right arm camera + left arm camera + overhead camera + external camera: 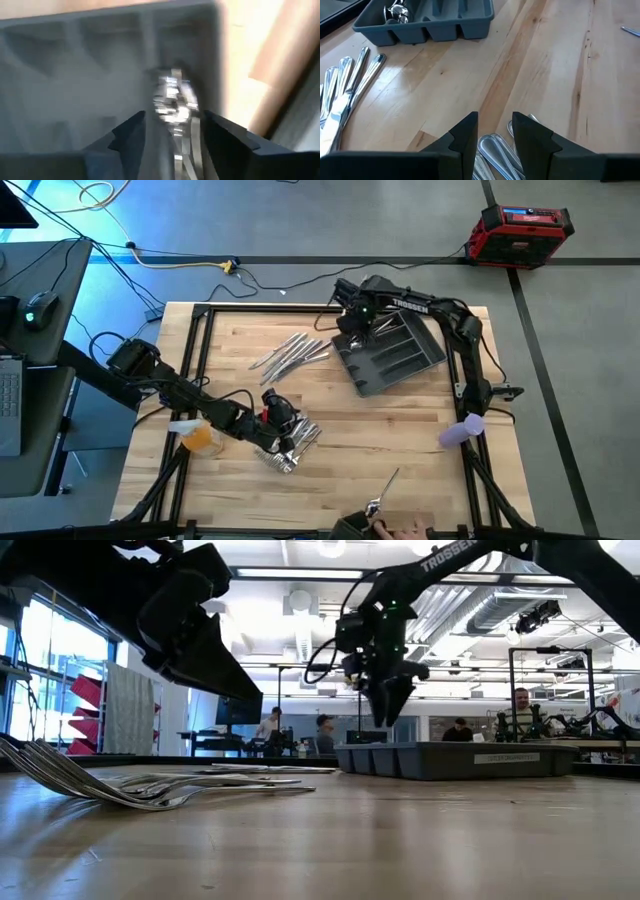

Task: Sort silverware
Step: Adjust the silverware tray

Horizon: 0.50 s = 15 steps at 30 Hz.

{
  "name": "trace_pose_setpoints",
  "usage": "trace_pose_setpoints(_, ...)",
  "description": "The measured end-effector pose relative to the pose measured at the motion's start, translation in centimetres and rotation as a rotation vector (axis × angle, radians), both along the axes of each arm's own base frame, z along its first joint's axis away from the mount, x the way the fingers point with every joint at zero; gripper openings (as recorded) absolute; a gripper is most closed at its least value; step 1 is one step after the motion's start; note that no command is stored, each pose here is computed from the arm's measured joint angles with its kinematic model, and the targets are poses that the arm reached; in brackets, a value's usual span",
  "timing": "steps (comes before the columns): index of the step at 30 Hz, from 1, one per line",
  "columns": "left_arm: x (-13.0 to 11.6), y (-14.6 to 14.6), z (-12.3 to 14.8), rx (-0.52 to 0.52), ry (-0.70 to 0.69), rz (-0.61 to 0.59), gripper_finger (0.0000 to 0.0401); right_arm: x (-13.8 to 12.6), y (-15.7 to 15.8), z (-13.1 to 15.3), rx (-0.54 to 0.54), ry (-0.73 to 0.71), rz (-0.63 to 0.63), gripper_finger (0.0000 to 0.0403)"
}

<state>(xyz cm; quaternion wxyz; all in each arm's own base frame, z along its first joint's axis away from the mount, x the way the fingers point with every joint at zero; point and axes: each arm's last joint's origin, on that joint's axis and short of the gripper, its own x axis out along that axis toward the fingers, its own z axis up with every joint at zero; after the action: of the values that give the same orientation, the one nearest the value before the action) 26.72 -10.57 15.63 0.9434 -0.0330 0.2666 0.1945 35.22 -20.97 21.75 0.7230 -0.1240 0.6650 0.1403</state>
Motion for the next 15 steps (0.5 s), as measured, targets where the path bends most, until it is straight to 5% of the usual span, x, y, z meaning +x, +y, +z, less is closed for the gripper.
trace_pose_setpoints(6,-0.1,-0.3,0.0,0.001,0.002,-0.011,0.0104,-0.1,2.7,-3.3,-0.026,0.122,0.135,0.0114)
trace_pose_setpoints(8,-0.2,-0.3,0.0,-0.001,0.002,-0.011,0.0104,0.2,3.1,-4.4,-0.108,0.128,0.125,0.0099)
trace_pose_setpoints(12,-0.2,-0.3,0.0,0.000,0.003,-0.011,0.0104,0.2,3.5,-5.7,-0.068,0.086,0.096,0.0077)
trace_pose_setpoints(15,-0.2,-0.3,0.0,0.000,0.003,-0.011,0.0104,0.1,3.3,-6.3,-0.142,0.101,0.060,0.0066)
